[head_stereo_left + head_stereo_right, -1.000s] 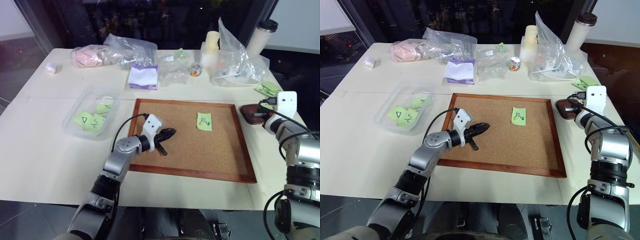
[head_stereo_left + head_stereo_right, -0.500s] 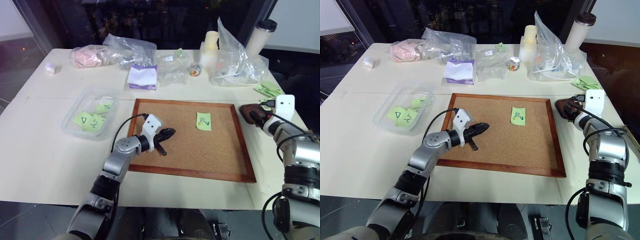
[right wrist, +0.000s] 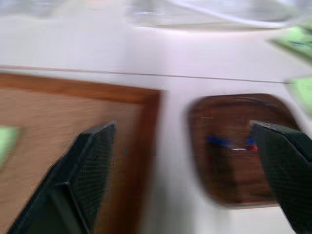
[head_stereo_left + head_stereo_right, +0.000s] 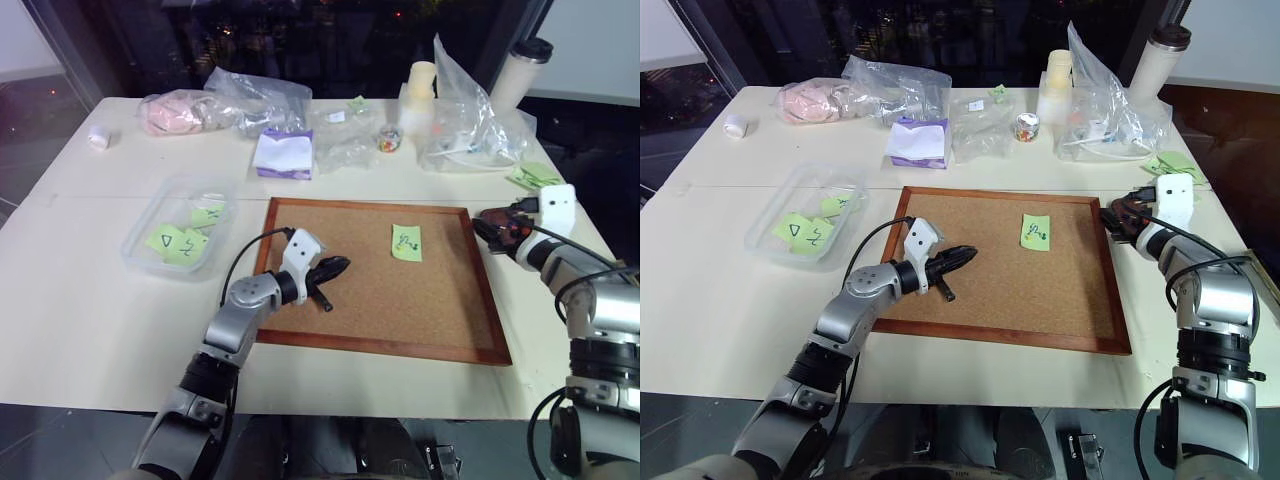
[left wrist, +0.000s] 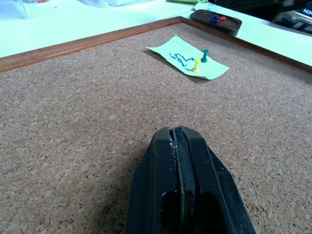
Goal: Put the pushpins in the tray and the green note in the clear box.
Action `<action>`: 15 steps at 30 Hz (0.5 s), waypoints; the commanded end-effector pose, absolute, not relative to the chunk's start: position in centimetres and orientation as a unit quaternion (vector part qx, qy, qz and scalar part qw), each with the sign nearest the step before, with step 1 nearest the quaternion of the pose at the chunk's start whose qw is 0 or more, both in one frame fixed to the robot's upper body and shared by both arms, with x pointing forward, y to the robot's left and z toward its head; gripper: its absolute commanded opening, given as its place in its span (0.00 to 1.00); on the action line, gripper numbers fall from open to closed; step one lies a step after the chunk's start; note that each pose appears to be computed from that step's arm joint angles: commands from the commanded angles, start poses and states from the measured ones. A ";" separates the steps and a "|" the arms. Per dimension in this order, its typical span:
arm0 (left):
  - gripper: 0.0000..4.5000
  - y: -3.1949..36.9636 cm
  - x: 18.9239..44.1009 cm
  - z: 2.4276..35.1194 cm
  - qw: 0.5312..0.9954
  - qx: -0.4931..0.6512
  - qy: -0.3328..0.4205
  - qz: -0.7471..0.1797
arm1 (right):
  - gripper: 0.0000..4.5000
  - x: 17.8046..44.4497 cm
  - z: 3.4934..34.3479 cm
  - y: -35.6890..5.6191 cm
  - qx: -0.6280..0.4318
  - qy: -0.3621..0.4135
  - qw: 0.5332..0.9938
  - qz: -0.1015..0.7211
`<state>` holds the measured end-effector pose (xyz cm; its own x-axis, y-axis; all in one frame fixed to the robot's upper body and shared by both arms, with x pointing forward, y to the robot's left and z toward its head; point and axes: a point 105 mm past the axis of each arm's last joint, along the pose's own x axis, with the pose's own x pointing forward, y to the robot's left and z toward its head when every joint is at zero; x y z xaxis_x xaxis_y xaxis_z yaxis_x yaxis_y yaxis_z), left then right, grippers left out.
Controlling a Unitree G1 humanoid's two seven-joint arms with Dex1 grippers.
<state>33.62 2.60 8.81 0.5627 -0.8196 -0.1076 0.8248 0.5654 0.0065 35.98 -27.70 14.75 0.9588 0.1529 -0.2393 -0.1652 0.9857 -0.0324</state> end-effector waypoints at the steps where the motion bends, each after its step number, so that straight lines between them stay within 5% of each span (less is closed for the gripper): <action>1: 0.00 3.4 33.6 7.8 0.887 0.027 0.066 -0.456 | 0.99 35.1 16.7 -23.8 -0.036 0.089 0.981 0.168; 7: 0.00 3.4 33.6 7.8 0.887 0.027 0.067 -0.456 | 0.99 34.8 15.3 -20.4 -0.054 0.108 0.971 0.205; 10: 0.00 3.4 33.6 7.8 0.887 0.027 0.067 -0.456 | 0.81 34.6 14.3 -19.9 -0.063 0.120 0.968 0.211; 14: 0.00 3.5 33.6 7.8 0.887 0.028 0.068 -0.456 | 0.36 34.5 13.6 -19.1 -0.073 0.125 0.965 0.221; 15: 0.00 3.5 33.6 7.8 0.887 0.028 0.068 -0.455 | 0.36 34.5 13.5 -19.1 -0.077 0.124 0.964 0.221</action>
<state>33.60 2.68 8.81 0.5607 -0.8208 -0.1091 0.8261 0.5634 0.0066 34.42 -19.53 12.18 0.8589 0.3952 -0.3259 -0.4360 0.8979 -0.0602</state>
